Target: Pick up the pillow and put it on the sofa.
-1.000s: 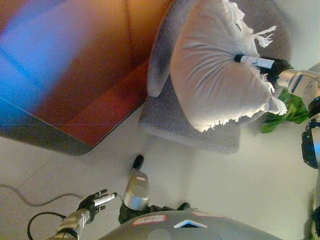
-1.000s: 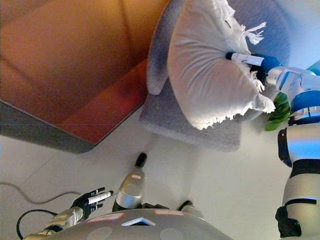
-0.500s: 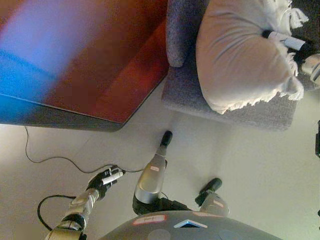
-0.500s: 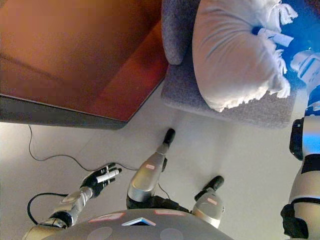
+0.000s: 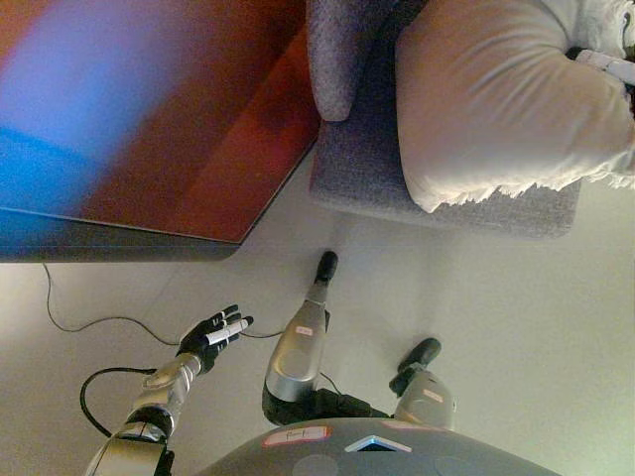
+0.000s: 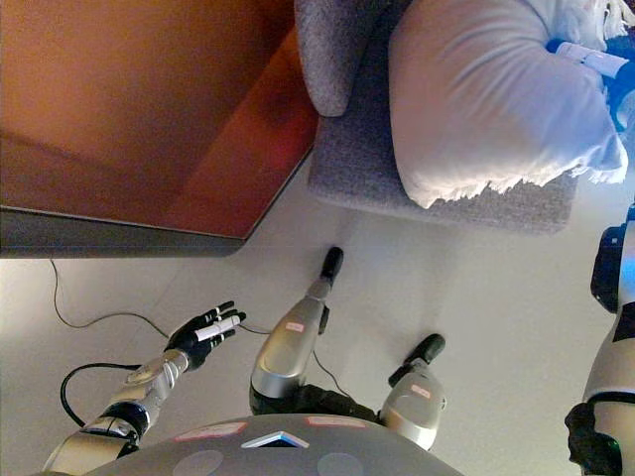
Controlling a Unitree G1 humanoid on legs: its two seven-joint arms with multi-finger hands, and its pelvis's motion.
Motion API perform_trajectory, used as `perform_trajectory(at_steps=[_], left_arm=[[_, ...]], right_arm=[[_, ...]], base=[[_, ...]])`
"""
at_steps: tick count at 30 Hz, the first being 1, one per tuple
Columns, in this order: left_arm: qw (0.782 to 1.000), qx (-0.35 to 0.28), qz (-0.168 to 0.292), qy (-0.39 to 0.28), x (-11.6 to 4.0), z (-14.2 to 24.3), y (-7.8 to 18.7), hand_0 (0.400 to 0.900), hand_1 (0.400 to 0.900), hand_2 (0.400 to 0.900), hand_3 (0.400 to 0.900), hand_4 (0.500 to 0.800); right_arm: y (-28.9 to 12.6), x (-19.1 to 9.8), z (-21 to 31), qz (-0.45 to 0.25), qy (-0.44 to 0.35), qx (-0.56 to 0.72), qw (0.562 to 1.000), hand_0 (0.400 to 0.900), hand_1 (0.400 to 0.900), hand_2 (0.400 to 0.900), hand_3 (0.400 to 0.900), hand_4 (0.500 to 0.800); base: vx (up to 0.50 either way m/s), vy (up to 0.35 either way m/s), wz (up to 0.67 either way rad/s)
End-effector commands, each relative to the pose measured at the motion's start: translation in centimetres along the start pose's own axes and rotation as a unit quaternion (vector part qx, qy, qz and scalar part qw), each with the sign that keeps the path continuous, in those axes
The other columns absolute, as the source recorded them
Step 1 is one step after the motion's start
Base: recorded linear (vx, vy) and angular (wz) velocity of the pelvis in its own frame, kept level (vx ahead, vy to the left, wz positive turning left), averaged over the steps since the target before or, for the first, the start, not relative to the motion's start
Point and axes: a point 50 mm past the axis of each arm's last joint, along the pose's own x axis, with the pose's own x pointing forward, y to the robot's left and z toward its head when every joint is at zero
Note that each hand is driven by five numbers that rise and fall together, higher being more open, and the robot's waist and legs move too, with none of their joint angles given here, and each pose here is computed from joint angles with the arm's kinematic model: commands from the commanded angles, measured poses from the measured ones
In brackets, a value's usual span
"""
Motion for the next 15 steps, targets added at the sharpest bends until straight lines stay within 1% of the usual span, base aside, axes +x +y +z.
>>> perform_trajectory(at_steps=[1, 7, 15], left_arm=[[0.998, 0.009, 0.043, 0.035, -1.8, -1.7, 3.0, 0.9, 0.9, 0.9, 0.9, 0.8], [0.995, 0.033, 0.043, 0.082, -2.4, -4.0, 2.8, 0.9, 0.9, 0.9, 0.9, 0.8], [0.985, 0.044, 0.069, 0.15, -4.0, -6.9, 3.8, 0.9, 0.9, 0.9, 0.9, 0.8]], right_arm=[[-3.8, -3.3, 7.9, -0.084, -0.122, -0.073, 0.986, 0.9, 0.9, 0.9, 0.9, 0.8], [-5.8, -3.8, 7.0, -0.101, -0.077, -0.101, 0.987, 0.9, 0.9, 0.9, 0.9, 0.8], [-8.0, -3.9, 3.6, -0.09, -0.002, -0.119, 0.989, 0.9, 0.9, 0.9, 0.9, 0.8]], base=[[0.086, -0.042, -0.11], [0.143, -0.019, -0.12], [0.145, -0.03, -0.11]])
